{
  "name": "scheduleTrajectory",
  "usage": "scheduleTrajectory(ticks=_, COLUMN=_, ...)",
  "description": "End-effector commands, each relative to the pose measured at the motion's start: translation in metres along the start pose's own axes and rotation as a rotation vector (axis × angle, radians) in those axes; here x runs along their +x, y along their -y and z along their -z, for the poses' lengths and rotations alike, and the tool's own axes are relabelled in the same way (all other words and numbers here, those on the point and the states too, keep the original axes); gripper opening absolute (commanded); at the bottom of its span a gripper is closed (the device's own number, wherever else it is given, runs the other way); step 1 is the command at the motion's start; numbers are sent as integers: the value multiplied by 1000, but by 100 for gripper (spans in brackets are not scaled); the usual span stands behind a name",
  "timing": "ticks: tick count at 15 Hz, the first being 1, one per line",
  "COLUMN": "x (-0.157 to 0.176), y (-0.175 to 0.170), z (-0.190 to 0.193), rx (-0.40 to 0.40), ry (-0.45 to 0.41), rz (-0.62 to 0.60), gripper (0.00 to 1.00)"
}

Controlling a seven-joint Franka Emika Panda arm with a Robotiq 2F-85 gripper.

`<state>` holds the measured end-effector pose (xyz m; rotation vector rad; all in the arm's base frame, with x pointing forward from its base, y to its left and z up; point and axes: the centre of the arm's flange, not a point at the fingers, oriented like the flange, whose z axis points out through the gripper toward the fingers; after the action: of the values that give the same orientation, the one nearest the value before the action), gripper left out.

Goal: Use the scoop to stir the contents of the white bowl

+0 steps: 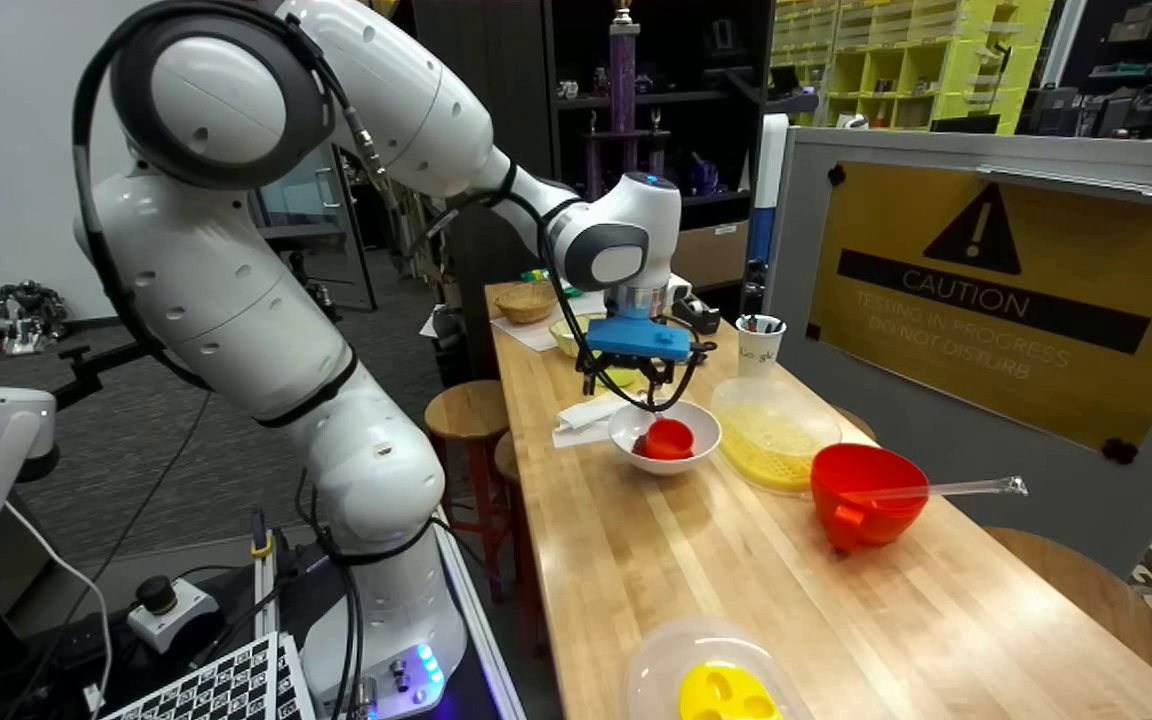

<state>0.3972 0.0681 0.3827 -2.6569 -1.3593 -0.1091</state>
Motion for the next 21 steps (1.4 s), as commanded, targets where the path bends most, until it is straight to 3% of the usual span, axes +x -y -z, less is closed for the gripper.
scheduleTrajectory(ticks=1, x=-2, y=-3, z=0, rx=-36, ry=6, rz=68, gripper=100)
scheduleTrajectory(ticks=21, x=2, y=-27, z=-19, rx=-105, ry=-28, rz=223, gripper=100)
